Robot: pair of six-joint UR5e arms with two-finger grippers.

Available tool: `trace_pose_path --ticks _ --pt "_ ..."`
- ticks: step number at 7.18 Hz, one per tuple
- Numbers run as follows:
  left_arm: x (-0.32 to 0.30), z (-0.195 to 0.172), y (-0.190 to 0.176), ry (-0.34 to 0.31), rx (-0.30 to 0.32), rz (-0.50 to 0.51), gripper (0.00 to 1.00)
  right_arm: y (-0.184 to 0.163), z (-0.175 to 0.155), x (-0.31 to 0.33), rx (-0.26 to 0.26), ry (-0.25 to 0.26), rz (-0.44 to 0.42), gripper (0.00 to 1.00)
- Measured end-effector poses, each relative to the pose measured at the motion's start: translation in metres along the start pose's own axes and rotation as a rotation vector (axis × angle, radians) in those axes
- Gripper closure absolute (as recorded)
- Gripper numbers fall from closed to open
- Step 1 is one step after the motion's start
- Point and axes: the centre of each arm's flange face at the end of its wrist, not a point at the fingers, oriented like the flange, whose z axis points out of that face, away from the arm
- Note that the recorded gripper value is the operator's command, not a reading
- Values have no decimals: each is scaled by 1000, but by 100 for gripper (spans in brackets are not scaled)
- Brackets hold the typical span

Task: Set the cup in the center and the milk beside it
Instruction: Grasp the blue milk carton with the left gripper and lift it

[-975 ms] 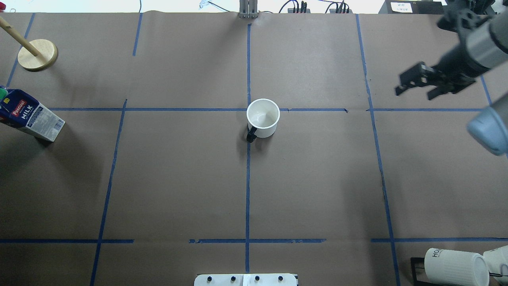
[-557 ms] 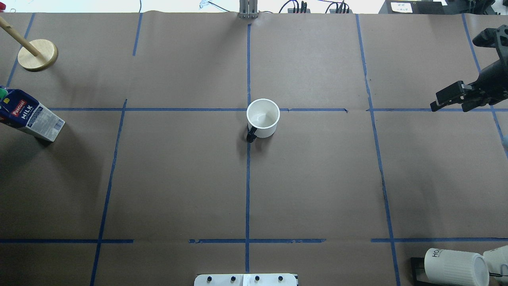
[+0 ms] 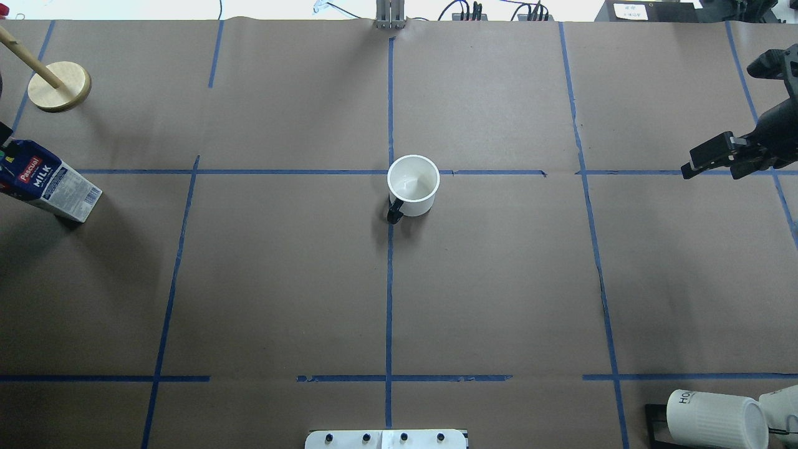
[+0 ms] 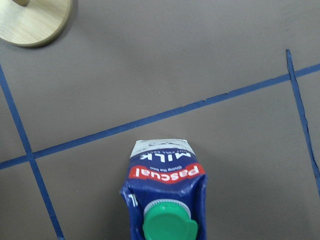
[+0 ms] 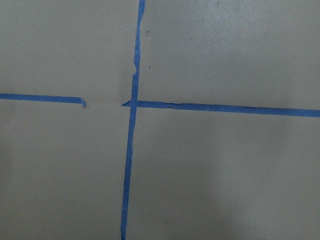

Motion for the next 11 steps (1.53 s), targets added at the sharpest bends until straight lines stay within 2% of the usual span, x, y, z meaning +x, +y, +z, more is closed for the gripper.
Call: trace_pose_path --ticks 3,4,5,6,7,8,10,11 --pt "-5 27 -8 4 -14 12 0 1 2 3 -1 5 3 0" --pt "-6 34 -8 4 -23 13 4 1 2 3 -2 6 4 0" --pt "-7 39 -7 3 -30 14 25 1 3 3 -3 7 3 0" --pt "-7 42 -5 -6 -34 15 61 2 3 3 -3 7 4 0" --pt "-8 42 -5 -22 -34 15 83 2 4 4 -4 8 4 0" --pt "-7 39 -4 -40 -27 17 92 2 4 3 -4 7 5 0" --pt "10 18 -3 -57 9 25 93 2 4 2 -4 5 4 0" --pt "33 -3 -3 -54 36 -3 93 2 3 2 -4 5 3 0"
